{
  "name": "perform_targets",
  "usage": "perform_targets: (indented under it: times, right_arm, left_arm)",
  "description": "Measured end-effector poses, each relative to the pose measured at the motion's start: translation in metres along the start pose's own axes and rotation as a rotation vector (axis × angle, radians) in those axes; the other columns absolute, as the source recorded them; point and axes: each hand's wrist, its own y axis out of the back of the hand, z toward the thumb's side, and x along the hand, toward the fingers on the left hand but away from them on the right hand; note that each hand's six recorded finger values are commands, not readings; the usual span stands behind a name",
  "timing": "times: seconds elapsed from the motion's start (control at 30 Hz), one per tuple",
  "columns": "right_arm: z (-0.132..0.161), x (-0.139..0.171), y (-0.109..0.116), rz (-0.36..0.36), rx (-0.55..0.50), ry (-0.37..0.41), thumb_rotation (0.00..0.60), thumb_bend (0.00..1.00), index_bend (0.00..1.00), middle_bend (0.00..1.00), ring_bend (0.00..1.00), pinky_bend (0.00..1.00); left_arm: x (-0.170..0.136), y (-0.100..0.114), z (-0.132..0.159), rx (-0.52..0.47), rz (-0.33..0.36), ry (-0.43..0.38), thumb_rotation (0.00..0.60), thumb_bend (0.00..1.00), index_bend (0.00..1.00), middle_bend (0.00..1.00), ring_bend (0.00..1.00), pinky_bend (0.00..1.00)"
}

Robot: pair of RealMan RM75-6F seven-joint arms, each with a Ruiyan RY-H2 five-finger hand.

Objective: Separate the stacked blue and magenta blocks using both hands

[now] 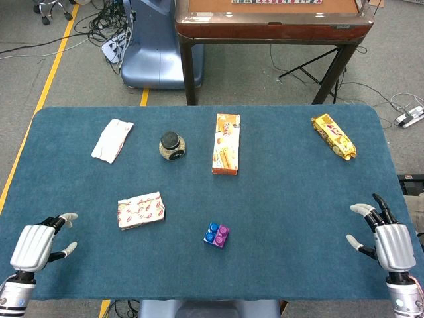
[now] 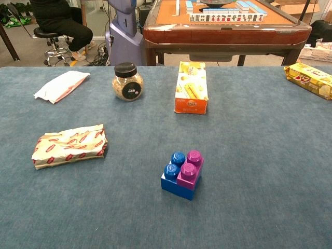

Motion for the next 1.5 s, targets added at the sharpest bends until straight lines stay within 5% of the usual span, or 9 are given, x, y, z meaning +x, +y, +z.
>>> perform_targets:
  times: [0.47, 0.77, 0.93, 1.07, 1.5]
  right_arm:
    - [0.025, -0.014, -0.008, 0.020, -0.050, 0.064, 0.600, 0.11, 0.33, 0.37, 0.32, 0.47]
    - [0.059, -0.025, -0.024, 0.062, -0.018, 0.162, 0.600, 0.00, 0.34, 0.56, 0.54, 0.65]
    - [0.093, -0.034, -0.028, 0.068, -0.044, 0.231, 0.600, 0.00, 0.54, 0.86, 0.80, 0.85]
    - [0.123, -0.039, -0.030, 0.061, -0.069, 0.303, 0.600, 0.00, 0.68, 0.99, 0.94, 0.95]
    - [0.192, -0.034, -0.050, 0.083, -0.080, 0.457, 0.600, 0.00, 0.83, 1.00, 1.00, 1.00]
  left_arm:
    - [0.002, -0.007, 0.008, -0.015, -0.014, 0.004, 0.600, 0.21, 0.38, 0.45, 0.48, 0.69]
    - [-0.003, -0.011, 0.015, 0.007, -0.024, -0.033, 0.600, 0.21, 0.38, 0.45, 0.48, 0.69]
    - [-0.002, -0.013, 0.015, 0.005, -0.031, -0.027, 0.600, 0.21, 0.38, 0.45, 0.48, 0.69]
    - [0.000, -0.014, 0.015, 0.003, -0.033, -0.023, 0.600, 0.21, 0.38, 0.45, 0.48, 0.69]
    - [0.004, -0.020, 0.016, 0.001, -0.047, -0.024, 0.600, 0.21, 0.37, 0.45, 0.48, 0.69]
